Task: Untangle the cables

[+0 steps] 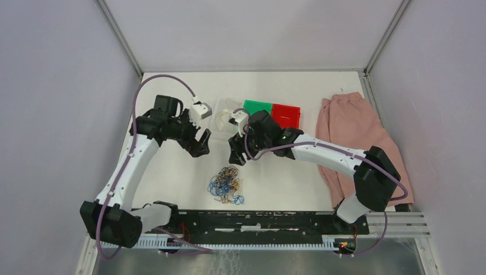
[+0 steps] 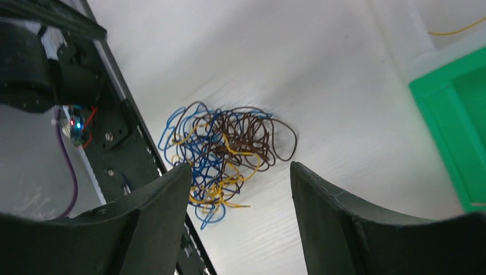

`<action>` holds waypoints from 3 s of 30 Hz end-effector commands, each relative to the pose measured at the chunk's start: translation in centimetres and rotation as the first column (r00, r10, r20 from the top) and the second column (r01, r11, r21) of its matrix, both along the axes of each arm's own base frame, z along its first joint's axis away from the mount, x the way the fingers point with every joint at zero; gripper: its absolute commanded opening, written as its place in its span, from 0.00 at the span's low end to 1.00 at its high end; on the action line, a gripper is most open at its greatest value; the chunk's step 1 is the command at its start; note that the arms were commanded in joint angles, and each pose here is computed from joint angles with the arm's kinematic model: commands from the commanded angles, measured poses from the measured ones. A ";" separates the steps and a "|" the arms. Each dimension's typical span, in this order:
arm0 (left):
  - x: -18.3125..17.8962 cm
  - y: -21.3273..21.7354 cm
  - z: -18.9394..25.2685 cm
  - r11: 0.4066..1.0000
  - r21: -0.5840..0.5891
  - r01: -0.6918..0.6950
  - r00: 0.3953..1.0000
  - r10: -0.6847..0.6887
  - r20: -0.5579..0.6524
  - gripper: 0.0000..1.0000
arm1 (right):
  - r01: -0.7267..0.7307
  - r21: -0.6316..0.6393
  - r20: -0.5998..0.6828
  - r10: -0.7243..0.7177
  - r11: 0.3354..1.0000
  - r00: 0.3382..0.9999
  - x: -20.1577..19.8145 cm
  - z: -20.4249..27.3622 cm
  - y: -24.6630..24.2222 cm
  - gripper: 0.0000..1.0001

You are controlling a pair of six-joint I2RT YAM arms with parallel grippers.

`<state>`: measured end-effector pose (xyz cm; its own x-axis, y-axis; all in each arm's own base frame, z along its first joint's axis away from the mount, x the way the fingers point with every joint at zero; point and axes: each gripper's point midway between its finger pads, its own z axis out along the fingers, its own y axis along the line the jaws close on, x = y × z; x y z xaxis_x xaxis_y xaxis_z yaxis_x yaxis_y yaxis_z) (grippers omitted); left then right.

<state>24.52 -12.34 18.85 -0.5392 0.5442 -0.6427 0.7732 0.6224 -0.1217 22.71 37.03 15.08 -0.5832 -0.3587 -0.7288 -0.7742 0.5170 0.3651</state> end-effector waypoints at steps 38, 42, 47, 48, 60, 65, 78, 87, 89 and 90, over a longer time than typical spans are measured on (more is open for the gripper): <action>1.1 5.1 2.3 0.992 -0.039 -0.117 0.982 0.121 0.142 0.99 | -0.440 -0.269 0.168 0.491 0.857 0.855 -4.2 -2.9 5.1 0.08; 0.7 4.8 2.4 0.991 -0.062 -0.119 0.981 0.127 0.146 1.00 | -0.371 -0.235 0.213 0.420 0.899 0.882 -3.3 -0.4 4.6 0.00; -1.3 3.1 3.7 0.986 -0.154 -0.067 0.985 0.090 0.145 0.99 | -0.277 -0.109 0.237 0.296 0.955 0.925 -2.4 3.9 4.4 0.00; -1.9 2.6 3.9 0.983 -0.178 -0.042 0.987 0.069 0.146 0.99 | -0.259 -0.081 0.235 0.271 0.963 0.934 -2.2 4.5 4.4 0.00; -7.7 -2.4 6.0 0.879 -0.407 0.248 0.961 -0.171 0.217 0.98 | -0.237 0.228 0.202 0.192 0.944 0.960 -3.2 13.1 6.0 0.00; -7.7 -2.7 6.2 0.867 -0.417 0.272 0.953 -0.183 0.240 0.95 | -0.223 0.359 0.203 0.157 0.906 0.966 -3.6 16.9 6.6 0.00; -5.8 -2.9 7.0 0.860 -0.424 0.285 0.928 -0.138 0.345 0.89 | -0.228 0.607 0.190 0.140 0.762 0.972 -4.8 24.8 7.3 0.00; -4.6 -3.1 7.9 0.849 -0.453 0.272 0.922 -0.094 0.376 0.79 | -0.248 0.660 0.169 0.182 0.709 0.969 -5.5 26.0 7.6 0.00; -4.3 -3.1 8.0 0.851 -0.451 0.268 0.919 -0.087 0.383 0.68 | -0.251 0.663 0.171 0.183 0.706 0.968 -5.7 26.1 7.4 0.00; -4.1 -3.1 8.1 0.855 -0.446 0.266 0.917 -0.081 0.391 0.63 | -0.254 0.665 0.174 0.184 0.703 0.967 -5.8 26.2 7.2 0.00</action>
